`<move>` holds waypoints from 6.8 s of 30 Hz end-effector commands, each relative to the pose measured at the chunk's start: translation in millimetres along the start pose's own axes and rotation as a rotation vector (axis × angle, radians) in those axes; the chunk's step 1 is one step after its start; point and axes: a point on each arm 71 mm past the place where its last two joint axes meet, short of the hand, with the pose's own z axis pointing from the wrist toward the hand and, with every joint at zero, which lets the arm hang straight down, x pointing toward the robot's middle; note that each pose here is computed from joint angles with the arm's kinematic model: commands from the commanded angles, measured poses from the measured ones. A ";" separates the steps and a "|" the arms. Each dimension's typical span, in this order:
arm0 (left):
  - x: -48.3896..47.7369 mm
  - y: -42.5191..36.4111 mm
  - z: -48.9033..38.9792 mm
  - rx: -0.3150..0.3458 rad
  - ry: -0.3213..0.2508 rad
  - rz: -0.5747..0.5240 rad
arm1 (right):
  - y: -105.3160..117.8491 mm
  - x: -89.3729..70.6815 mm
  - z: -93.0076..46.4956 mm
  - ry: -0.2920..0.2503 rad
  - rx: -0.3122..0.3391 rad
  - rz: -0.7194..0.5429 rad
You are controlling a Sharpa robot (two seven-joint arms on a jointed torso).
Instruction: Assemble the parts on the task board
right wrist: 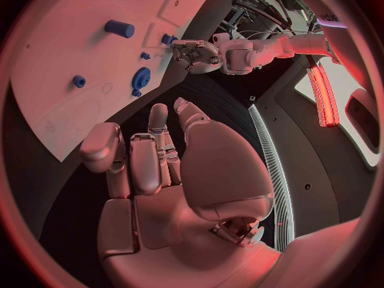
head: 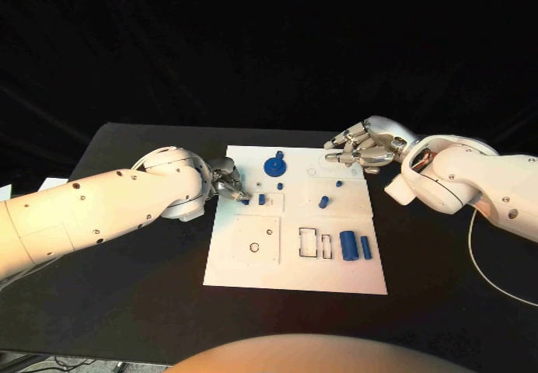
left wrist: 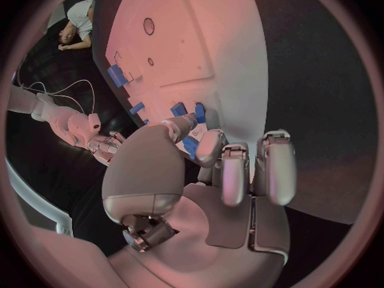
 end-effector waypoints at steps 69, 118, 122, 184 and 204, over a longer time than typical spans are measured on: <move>-32.7 -16.1 -8.2 0.187 -0.109 -0.241 | -0.5 3.0 1.6 0.020 -0.012 0.002; 0.1 -85.2 39.4 0.384 -0.189 0.311 | 1.3 8.8 6.2 0.031 -0.020 0.008; 1.8 -85.3 40.9 0.375 -0.181 0.318 | 1.4 9.0 6.1 0.031 -0.020 0.008; -22.9 -40.8 20.3 0.297 -0.181 0.168 | -1.7 7.3 4.7 0.029 -0.014 0.009; -16.0 -43.6 25.0 0.299 -0.151 0.179 | -1.5 8.8 5.0 0.033 -0.016 0.011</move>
